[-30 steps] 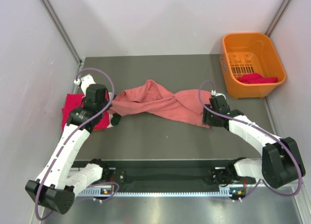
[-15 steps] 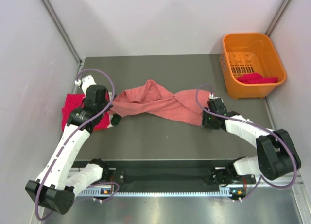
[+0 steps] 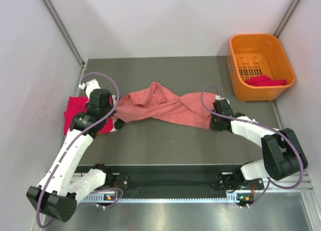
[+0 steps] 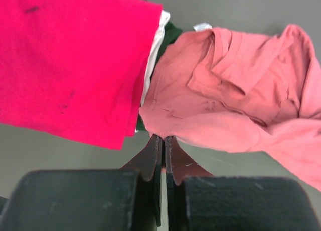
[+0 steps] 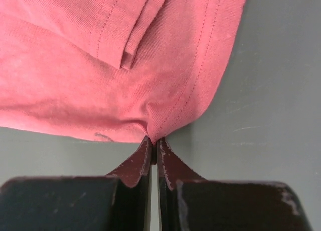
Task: Fold and stack the t-shirts
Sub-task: Flatten the tshirt out
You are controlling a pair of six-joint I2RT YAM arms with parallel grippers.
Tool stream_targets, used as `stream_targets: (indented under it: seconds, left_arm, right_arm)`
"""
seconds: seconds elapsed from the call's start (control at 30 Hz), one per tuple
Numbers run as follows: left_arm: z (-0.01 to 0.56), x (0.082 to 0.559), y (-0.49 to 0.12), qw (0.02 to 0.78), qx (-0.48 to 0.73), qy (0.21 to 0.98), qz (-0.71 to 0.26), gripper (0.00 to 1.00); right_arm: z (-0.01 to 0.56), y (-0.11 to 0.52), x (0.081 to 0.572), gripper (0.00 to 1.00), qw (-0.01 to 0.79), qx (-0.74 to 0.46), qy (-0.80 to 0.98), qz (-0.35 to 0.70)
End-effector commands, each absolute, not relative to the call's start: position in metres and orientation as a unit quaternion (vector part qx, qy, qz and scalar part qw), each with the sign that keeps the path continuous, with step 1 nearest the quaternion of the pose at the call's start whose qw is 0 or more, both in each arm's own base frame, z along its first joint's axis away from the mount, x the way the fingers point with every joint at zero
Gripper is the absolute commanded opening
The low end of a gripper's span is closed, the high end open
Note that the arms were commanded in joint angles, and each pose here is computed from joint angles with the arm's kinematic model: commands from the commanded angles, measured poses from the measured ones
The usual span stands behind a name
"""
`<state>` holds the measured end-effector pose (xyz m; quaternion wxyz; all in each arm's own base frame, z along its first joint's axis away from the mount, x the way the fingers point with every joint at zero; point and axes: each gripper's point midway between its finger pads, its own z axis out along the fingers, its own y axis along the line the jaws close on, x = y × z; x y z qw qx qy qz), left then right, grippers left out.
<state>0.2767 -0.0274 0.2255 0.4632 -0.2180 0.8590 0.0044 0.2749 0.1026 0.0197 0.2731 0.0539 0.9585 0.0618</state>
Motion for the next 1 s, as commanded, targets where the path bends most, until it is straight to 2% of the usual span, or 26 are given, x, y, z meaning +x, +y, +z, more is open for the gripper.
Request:
stream_targets:
  seconds: [0.0, 0.2, 0.27, 0.33, 0.37, 0.43, 0.47, 0.5, 0.63, 0.73, 0.87, 0.97]
  left_arm:
    - [0.218, 0.289, -0.036, 0.457, -0.204, 0.866, -0.007, 0.0]
    - [0.198, 0.32, -0.071, 0.392, -0.193, 0.898, -0.055, 0.0]
    - [0.208, 0.332, -0.074, 0.398, -0.197, 0.894, -0.06, 0.0]
    - [0.24, 0.347, -0.066, 0.421, -0.21, 0.881, -0.056, 0.0]
    - [0.255, 0.351, -0.062, 0.431, -0.216, 0.874, -0.052, 0.0]
    - [0.314, 0.358, -0.042, 0.484, -0.236, 0.842, -0.032, 0.0]
    - [0.338, 0.357, -0.036, 0.507, -0.243, 0.827, -0.028, 0.0]
    - [0.387, 0.352, -0.029, 0.554, -0.253, 0.793, -0.037, 0.0]
    - [0.491, 0.314, -0.005, 0.655, -0.263, 0.706, -0.048, 0.0]
    - [0.553, 0.267, 0.013, 0.709, -0.28, 0.644, -0.069, 0.0]
    - [0.607, 0.201, 0.027, 0.754, -0.286, 0.581, -0.111, 0.0]
    - [0.629, 0.171, 0.019, 0.775, -0.267, 0.547, -0.169, 0.0]
  right_arm:
    - [0.052, 0.11, 0.3, 0.0, 0.316, 0.051, 0.944, 0.077]
    - [0.106, 0.116, 0.336, 0.0, 0.367, 0.055, 0.923, 0.104]
    - [0.134, 0.119, 0.352, 0.0, 0.388, 0.056, 0.913, 0.117]
    - [0.16, 0.119, 0.364, 0.0, 0.405, 0.054, 0.905, 0.123]
    - [0.195, 0.121, 0.376, 0.0, 0.434, 0.052, 0.89, 0.132]
    - [0.233, 0.119, 0.377, 0.0, 0.457, 0.045, 0.878, 0.133]
    - [0.275, 0.119, 0.383, 0.0, 0.493, 0.044, 0.857, 0.141]
    - [0.296, 0.118, 0.381, 0.0, 0.51, 0.043, 0.847, 0.146]
    - [0.417, 0.11, 0.338, 0.0, 0.622, 0.042, 0.755, 0.201]
    - [0.477, 0.107, 0.29, 0.0, 0.672, 0.032, 0.696, 0.25]
    - [0.519, 0.097, 0.228, 0.0, 0.703, 0.011, 0.656, 0.276]
    - [0.538, 0.083, 0.187, 0.0, 0.724, 0.014, 0.63, 0.279]
